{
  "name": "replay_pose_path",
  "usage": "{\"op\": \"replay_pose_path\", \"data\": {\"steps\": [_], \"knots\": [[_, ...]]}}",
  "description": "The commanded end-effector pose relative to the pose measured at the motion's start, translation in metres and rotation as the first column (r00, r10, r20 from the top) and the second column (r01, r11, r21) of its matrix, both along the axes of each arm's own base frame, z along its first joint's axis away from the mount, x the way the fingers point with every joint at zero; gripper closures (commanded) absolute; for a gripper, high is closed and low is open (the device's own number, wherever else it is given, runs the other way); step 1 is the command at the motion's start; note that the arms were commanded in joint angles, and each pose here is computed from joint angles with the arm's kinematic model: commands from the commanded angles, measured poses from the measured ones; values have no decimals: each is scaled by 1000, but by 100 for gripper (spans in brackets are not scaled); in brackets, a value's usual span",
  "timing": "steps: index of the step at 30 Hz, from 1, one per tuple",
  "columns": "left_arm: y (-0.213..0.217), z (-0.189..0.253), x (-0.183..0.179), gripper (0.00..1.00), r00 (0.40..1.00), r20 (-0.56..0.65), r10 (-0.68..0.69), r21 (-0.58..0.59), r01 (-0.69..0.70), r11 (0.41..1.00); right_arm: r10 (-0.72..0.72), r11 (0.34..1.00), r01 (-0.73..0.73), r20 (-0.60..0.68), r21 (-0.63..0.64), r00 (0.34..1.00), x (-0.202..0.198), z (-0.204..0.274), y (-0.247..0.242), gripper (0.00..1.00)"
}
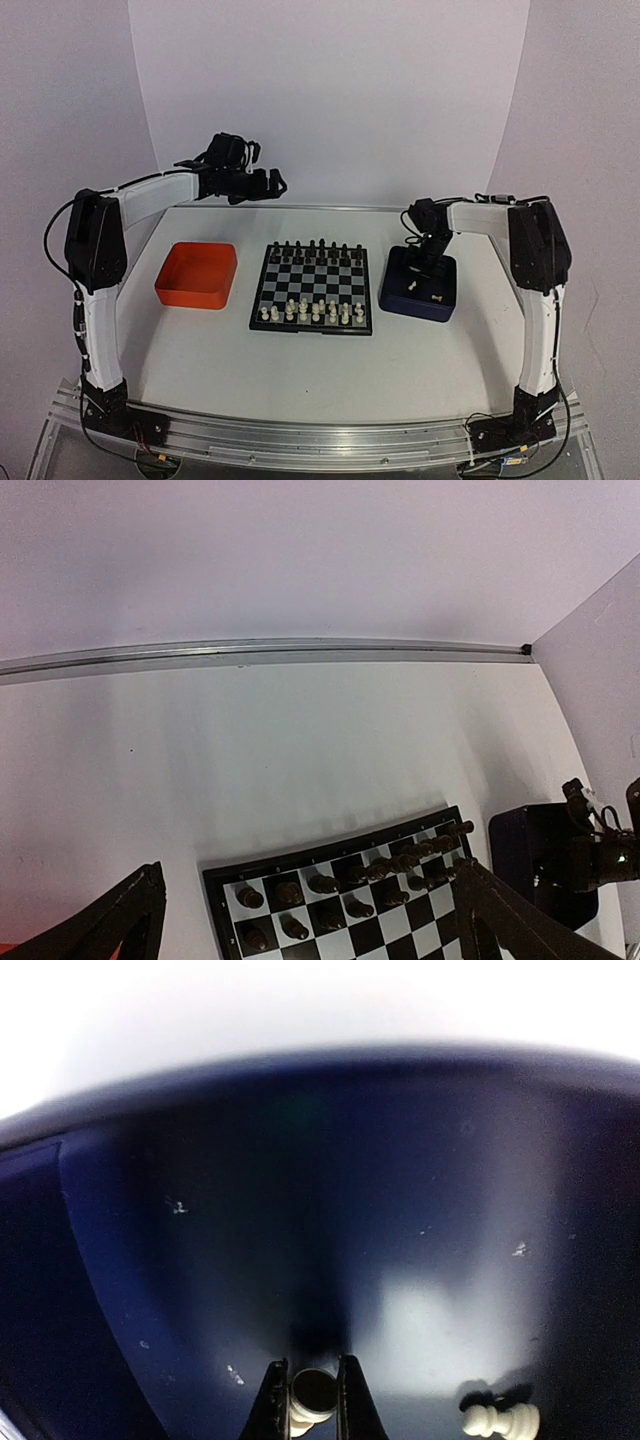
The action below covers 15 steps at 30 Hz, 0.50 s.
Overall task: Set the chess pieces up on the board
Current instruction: Pick up the chess piece from the storage box.
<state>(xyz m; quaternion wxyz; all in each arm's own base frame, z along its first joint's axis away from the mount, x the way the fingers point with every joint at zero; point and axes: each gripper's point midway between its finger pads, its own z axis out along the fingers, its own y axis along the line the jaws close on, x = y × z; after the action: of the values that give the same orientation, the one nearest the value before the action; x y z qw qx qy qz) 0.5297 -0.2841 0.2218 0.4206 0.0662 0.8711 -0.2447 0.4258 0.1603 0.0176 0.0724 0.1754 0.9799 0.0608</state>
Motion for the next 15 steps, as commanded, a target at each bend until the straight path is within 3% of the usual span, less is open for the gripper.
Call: {"op": "replay_pose_path", "data": {"steps": [1,7,11,15], "knots": [[-2,41,-14,0,995,86,-48,-74,54,996,11,1000,-9,192,-10,981,19,81,-4,100],[-11,73,-45,0,972,193,-134,-177,169,970,-97,994,77,340,74,935,14,148,-10,100],[-37,94,-83,1,928,300,-221,-219,292,931,-260,946,145,413,290,873,13,183,3,100],[-94,96,-123,2,859,406,-313,-124,391,912,-394,860,154,439,487,808,14,204,20,100]]}}
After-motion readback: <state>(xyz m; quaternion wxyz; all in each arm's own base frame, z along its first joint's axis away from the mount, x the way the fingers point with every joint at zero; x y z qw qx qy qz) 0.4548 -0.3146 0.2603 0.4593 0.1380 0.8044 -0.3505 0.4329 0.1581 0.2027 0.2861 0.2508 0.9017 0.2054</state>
